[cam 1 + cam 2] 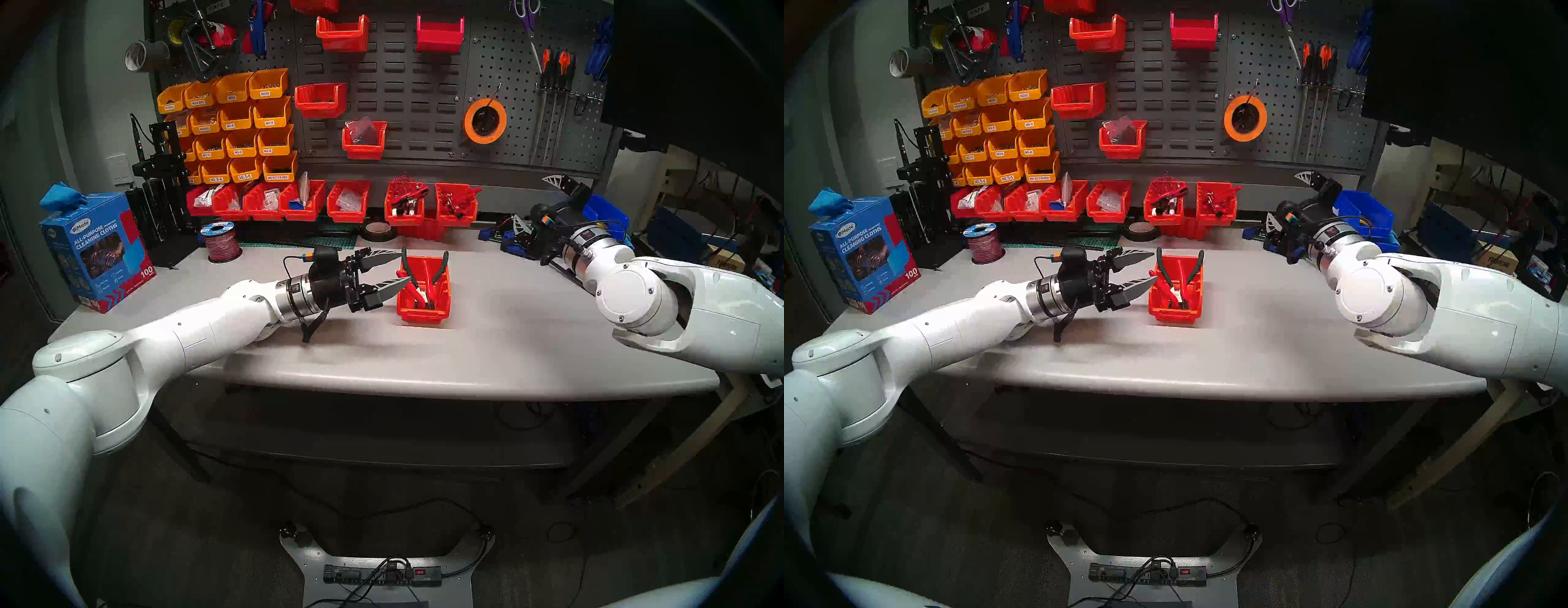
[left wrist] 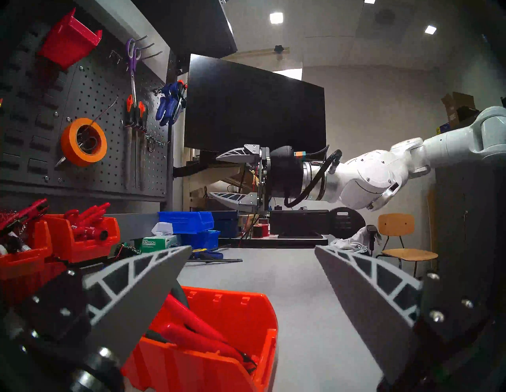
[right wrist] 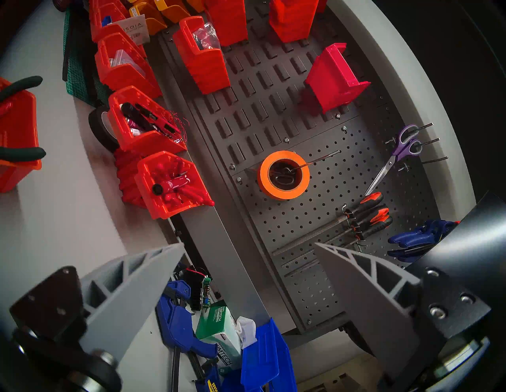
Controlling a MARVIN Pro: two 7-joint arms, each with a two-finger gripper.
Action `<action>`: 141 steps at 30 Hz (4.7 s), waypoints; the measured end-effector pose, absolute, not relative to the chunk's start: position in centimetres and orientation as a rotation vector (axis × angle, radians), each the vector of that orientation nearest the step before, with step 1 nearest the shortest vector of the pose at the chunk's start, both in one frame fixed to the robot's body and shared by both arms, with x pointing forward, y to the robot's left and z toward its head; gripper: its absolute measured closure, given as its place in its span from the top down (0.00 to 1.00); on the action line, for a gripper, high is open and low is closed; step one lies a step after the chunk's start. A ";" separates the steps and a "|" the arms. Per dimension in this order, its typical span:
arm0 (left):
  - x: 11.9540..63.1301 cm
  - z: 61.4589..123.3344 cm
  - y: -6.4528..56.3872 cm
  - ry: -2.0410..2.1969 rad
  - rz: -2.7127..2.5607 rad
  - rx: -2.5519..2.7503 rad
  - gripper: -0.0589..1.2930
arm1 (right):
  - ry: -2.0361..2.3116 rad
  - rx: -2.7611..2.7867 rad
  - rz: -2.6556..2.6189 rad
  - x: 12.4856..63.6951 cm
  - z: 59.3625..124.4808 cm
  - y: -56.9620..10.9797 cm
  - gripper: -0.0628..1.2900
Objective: Take out tools from the storage box
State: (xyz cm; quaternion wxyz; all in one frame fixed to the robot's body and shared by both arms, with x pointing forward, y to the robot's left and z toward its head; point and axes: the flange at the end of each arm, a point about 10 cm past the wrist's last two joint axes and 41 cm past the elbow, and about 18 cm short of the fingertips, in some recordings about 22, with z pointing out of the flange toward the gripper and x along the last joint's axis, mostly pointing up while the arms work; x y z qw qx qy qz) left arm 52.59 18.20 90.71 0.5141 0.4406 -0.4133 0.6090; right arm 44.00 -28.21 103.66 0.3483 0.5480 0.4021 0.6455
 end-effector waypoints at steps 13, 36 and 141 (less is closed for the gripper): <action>52.3 89.7 16.2 -1.103 1.332 1.082 0.95 | 1.043 1.422 1.673 44.0 103.6 -28.2 0.96; 53.2 91.7 17.9 -1.205 1.306 1.097 0.95 | 1.042 1.422 1.674 44.0 103.6 -28.2 0.96; 57.2 99.8 23.1 -1.067 1.828 1.028 0.04 | 1.042 1.424 1.674 44.0 103.5 -28.2 0.96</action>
